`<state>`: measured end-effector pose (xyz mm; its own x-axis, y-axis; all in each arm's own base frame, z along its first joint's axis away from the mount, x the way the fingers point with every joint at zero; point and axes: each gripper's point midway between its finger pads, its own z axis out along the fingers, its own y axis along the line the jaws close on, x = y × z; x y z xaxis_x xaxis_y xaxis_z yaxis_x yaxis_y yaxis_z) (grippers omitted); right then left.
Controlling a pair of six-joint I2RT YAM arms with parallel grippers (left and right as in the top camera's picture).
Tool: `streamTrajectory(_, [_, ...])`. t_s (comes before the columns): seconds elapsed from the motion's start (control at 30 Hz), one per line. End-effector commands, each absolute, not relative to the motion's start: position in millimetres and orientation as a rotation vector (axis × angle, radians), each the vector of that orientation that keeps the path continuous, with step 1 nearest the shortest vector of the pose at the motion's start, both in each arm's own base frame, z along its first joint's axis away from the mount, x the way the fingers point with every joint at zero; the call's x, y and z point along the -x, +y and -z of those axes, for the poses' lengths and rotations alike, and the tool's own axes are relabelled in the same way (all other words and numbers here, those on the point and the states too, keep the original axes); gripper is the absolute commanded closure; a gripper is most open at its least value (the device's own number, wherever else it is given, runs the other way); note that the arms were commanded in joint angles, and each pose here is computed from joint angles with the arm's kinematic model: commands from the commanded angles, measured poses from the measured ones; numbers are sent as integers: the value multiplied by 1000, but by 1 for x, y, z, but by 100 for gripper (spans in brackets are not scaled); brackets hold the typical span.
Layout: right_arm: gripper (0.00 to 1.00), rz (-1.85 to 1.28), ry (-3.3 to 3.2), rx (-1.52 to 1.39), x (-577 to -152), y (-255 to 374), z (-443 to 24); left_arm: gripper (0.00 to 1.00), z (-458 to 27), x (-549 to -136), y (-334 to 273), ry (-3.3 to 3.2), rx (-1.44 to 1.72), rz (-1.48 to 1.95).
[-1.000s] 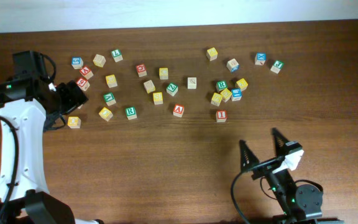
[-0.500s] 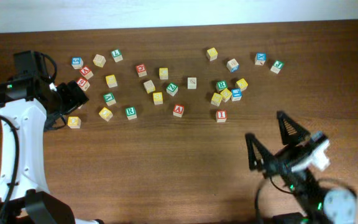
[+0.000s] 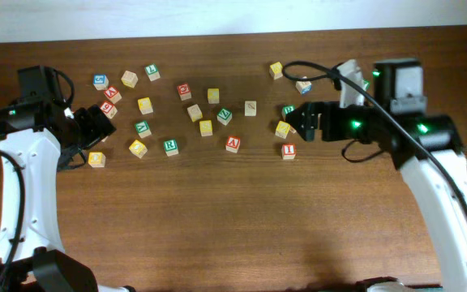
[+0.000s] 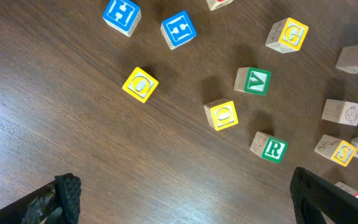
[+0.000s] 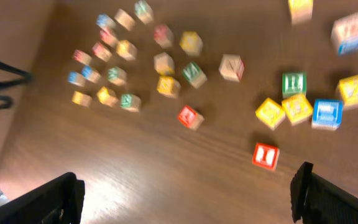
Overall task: Spell out ICRA
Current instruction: 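Reach the right gripper down to the red-faced I block, then close the right gripper on the red I block and lift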
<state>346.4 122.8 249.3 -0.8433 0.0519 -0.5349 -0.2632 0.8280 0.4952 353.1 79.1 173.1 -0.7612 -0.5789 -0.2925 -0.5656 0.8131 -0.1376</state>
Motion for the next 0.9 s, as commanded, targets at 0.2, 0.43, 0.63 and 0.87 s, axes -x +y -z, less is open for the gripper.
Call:
streamTrajectory(0.2, [4,-97,2885,56,-368,107,-103,1,-181,-355,80,2655,864,60])
streamTrajectory(0.43, [20,-22,2973,59,-376,117,-44,1,-181,-355,80,2655,864,60])
streamTrajectory(0.63, [23,18,2966,121,-380,131,-23,1,-181,-355,80,2656,864,60])
streamTrajectory(0.87, [37,18,2958,137,-385,138,-12,1,-181,-355,80,2656,864,60])
